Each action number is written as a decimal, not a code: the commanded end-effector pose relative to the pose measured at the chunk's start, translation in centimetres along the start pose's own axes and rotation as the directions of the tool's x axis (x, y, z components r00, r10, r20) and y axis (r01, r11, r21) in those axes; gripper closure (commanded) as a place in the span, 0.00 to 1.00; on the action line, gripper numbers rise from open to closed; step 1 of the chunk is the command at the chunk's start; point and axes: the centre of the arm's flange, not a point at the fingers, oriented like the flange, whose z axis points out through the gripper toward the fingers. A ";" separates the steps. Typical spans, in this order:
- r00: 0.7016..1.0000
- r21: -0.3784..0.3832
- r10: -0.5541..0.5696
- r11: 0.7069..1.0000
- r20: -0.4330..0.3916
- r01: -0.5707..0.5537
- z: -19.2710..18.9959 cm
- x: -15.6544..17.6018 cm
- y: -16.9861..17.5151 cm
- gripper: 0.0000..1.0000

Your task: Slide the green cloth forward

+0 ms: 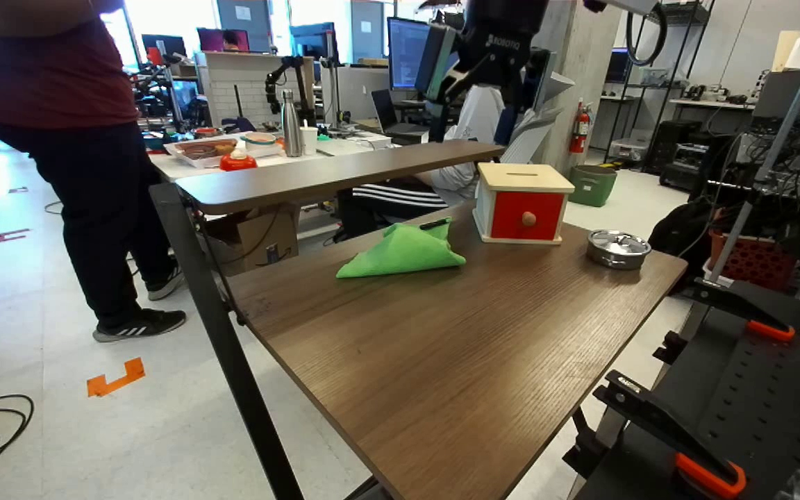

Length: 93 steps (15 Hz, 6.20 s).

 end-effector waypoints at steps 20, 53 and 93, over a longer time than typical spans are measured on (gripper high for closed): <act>0.984 -0.087 -0.170 0.981 0.049 0.174 13.5 8.8 -3.1 0.00; 0.938 -0.077 -0.245 0.960 0.245 0.271 24.0 3.3 -3.0 0.00; 0.784 -0.033 -0.450 0.859 0.428 0.511 20.9 -12.1 -7.6 0.00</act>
